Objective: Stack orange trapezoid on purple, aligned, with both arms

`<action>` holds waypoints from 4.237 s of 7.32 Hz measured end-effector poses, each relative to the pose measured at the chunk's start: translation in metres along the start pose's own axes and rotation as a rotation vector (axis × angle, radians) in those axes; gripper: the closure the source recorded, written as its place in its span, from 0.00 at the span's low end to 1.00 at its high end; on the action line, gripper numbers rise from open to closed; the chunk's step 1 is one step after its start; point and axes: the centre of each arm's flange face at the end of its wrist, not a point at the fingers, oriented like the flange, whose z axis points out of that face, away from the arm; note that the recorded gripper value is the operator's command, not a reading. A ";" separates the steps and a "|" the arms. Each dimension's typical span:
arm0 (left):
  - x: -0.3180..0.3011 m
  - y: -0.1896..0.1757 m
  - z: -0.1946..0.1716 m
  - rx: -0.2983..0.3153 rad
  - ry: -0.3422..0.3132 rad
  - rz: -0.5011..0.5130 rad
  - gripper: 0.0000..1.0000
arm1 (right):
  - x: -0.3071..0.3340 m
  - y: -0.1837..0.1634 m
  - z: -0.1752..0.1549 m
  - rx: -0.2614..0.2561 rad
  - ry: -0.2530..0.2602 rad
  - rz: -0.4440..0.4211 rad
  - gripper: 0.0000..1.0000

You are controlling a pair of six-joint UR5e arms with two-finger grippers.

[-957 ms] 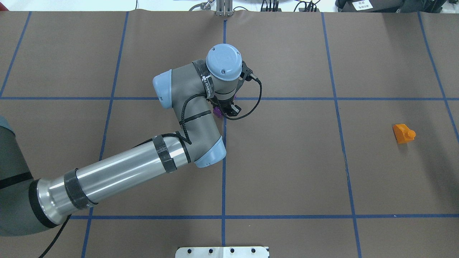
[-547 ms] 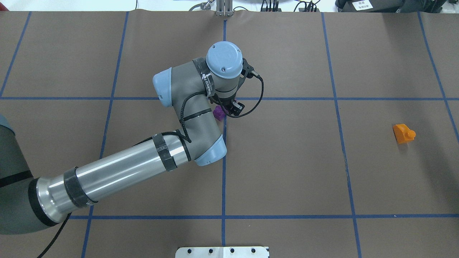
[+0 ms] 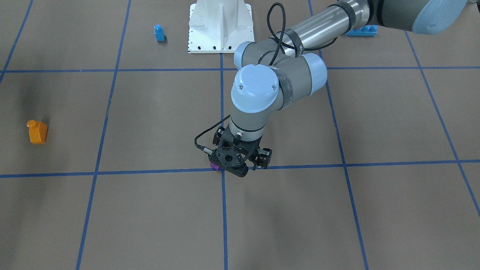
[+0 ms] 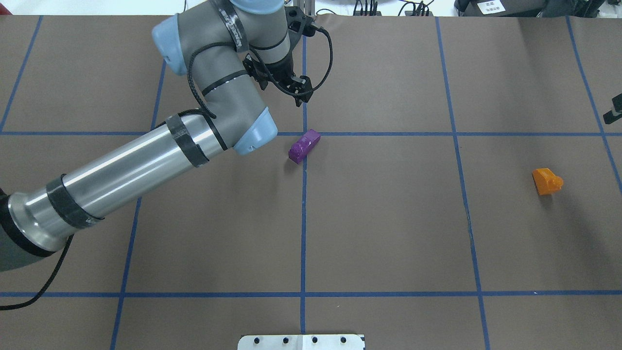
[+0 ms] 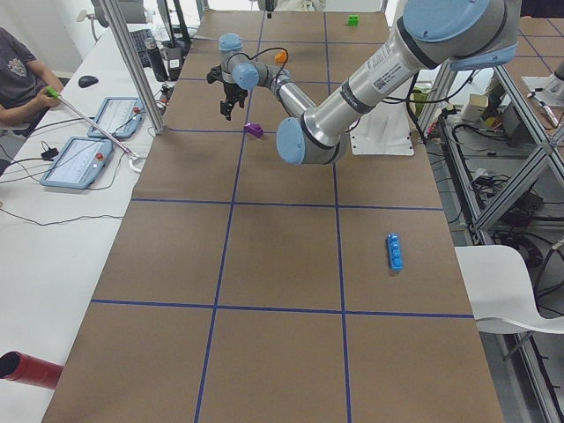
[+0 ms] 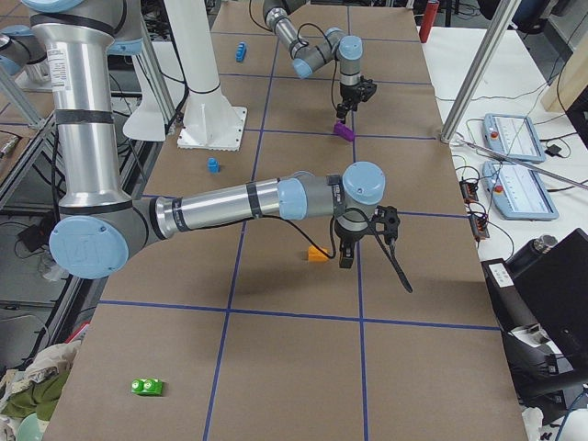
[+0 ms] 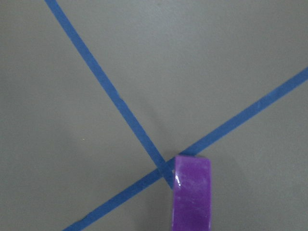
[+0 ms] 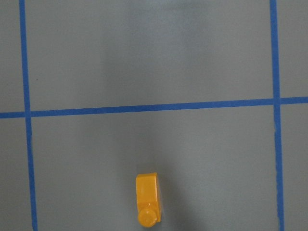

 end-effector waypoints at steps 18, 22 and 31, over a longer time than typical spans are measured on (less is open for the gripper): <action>-0.041 0.029 -0.043 0.016 -0.019 -0.035 0.00 | -0.036 0.053 0.191 0.001 0.082 -0.191 1.00; -0.054 0.035 -0.045 0.018 -0.022 -0.042 0.00 | -0.057 0.038 0.164 -0.018 -0.007 -0.173 1.00; -0.485 0.251 -0.088 -0.118 -0.154 0.089 0.00 | -0.579 -0.035 0.062 -0.025 0.029 0.433 1.00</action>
